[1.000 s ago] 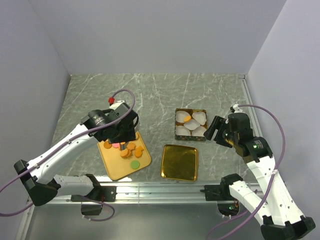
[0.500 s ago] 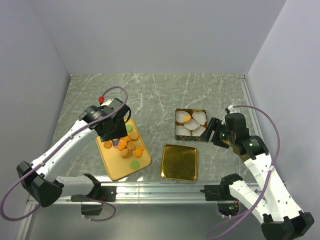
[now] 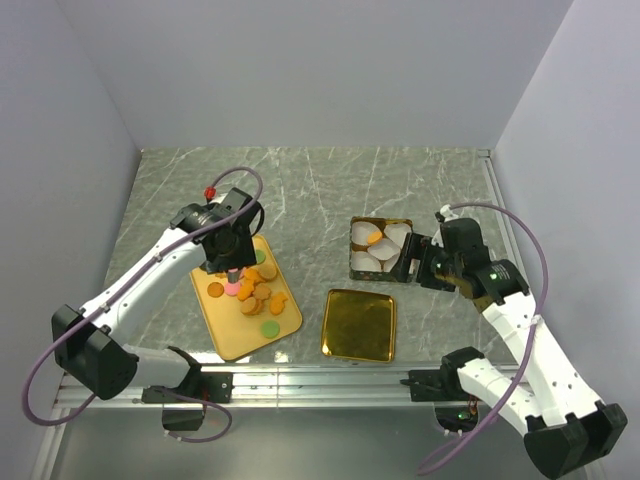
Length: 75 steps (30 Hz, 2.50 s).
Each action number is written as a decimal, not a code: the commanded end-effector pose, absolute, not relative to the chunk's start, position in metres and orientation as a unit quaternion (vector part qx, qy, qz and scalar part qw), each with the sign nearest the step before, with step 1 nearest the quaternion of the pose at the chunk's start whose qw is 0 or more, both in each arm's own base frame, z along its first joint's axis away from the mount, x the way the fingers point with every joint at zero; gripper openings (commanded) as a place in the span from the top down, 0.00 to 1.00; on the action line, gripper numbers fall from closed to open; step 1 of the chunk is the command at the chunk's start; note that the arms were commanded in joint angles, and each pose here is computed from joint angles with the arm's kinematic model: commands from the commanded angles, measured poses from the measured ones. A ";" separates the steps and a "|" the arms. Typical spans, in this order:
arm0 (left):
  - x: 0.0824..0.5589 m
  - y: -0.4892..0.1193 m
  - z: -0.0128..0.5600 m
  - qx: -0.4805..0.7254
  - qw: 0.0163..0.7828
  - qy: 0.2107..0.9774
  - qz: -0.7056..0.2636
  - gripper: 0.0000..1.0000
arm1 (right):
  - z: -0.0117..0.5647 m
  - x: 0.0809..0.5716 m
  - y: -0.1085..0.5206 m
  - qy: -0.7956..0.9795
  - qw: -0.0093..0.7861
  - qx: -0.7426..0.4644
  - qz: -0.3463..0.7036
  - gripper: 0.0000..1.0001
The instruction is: Pack the cookies
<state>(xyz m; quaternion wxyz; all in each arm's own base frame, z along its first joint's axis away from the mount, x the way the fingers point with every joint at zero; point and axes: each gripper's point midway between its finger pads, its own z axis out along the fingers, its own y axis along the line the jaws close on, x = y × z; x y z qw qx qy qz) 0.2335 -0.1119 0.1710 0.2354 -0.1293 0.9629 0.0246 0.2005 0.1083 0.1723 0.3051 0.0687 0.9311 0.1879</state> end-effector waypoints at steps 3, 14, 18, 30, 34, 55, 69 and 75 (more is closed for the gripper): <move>0.239 -0.115 0.165 -0.120 0.237 0.964 0.017 0.41 | 0.187 0.210 0.116 0.928 0.314 0.037 0.196 0.07; 0.235 -0.114 0.148 -0.120 0.222 0.967 0.021 0.47 | 0.186 0.211 0.118 0.929 0.310 0.031 0.200 0.07; 0.234 -0.114 0.143 -0.120 0.218 0.968 0.023 0.46 | 0.185 0.213 0.118 0.930 0.309 0.030 0.196 0.07; 0.243 -0.115 0.134 -0.116 0.209 0.971 0.031 0.53 | 0.182 0.212 0.117 0.932 0.306 0.030 0.194 0.08; 0.243 -0.117 0.136 -0.113 0.209 0.971 0.025 0.58 | 0.183 0.212 0.118 0.932 0.304 0.030 0.194 0.08; 0.241 -0.113 0.183 -0.110 0.244 0.964 0.005 0.69 | 0.185 0.208 0.121 0.930 0.300 0.040 0.210 0.10; 0.266 -0.136 0.246 -0.096 0.296 0.949 -0.054 0.71 | 0.196 0.187 0.112 0.919 0.325 0.059 0.217 0.08; 0.287 -0.157 0.275 -0.074 0.322 0.940 -0.089 0.71 | 0.212 0.176 0.106 0.902 0.358 0.074 0.230 0.05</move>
